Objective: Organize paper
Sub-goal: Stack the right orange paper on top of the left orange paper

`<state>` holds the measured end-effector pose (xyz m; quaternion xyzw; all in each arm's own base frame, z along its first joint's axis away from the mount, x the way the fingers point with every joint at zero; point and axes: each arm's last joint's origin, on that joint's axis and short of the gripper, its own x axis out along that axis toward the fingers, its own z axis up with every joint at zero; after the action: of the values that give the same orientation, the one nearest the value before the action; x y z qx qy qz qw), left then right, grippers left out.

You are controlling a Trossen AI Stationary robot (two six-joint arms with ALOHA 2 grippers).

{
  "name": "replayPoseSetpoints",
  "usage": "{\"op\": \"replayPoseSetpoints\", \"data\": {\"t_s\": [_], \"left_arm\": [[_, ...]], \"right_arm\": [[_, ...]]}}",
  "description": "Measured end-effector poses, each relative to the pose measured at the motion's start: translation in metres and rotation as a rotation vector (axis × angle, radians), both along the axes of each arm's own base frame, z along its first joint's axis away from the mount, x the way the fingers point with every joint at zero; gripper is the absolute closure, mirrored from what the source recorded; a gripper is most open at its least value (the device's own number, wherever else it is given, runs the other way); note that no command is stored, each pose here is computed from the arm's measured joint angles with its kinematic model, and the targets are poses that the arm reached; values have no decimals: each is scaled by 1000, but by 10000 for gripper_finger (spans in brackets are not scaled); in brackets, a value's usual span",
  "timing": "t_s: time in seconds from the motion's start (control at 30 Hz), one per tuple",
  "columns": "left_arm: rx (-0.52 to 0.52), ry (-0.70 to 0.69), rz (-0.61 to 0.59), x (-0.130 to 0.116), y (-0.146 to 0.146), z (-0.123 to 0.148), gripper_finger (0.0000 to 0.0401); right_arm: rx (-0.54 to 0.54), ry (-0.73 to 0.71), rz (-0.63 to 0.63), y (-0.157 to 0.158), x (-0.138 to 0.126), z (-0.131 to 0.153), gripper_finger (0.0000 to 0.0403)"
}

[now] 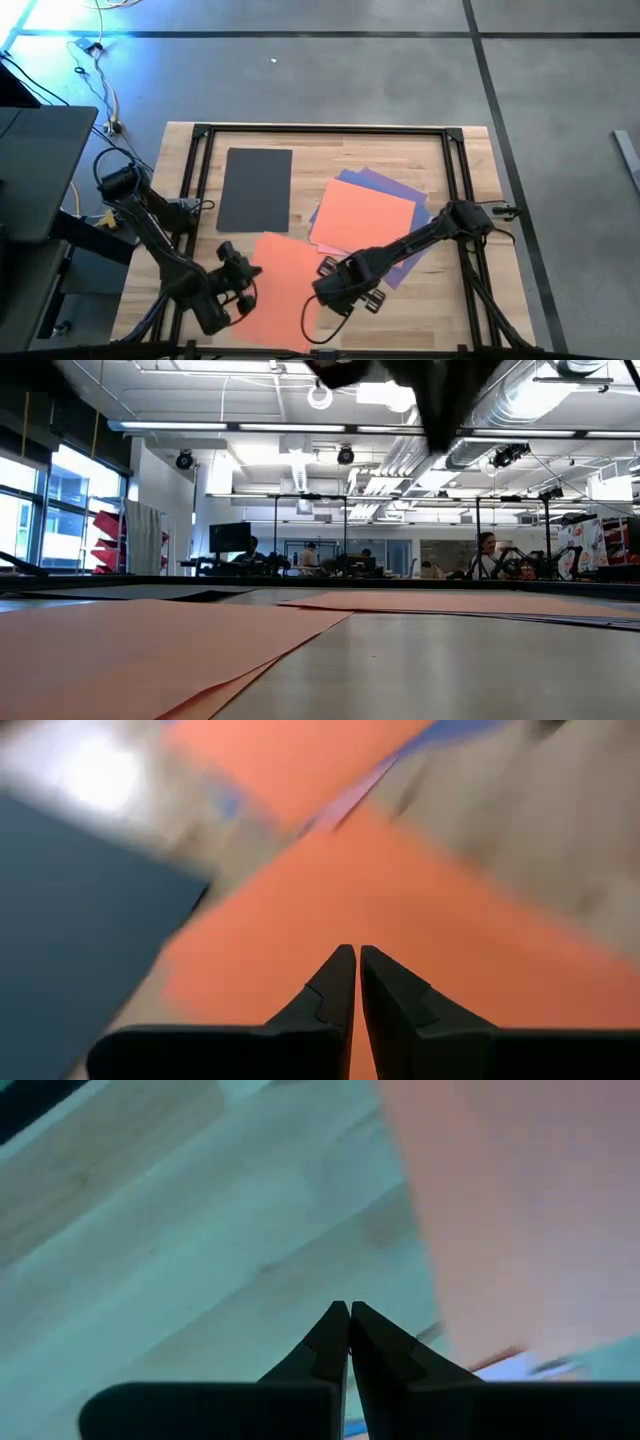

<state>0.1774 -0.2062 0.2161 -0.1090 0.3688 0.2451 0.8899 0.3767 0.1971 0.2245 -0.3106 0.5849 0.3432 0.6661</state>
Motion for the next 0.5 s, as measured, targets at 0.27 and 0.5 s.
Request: {"op": "replayPoseSetpoints", "data": {"t_s": [0.27, 0.5], "left_arm": [[11, 163, 265, -20, 25, -38, 401], [-1, 185, 384, -19, 45, -82, 401]], "right_arm": [[16, -323, -327, -19, -64, -23, 403], [448, -615, -890, -42, -73, -50, 403]]}}
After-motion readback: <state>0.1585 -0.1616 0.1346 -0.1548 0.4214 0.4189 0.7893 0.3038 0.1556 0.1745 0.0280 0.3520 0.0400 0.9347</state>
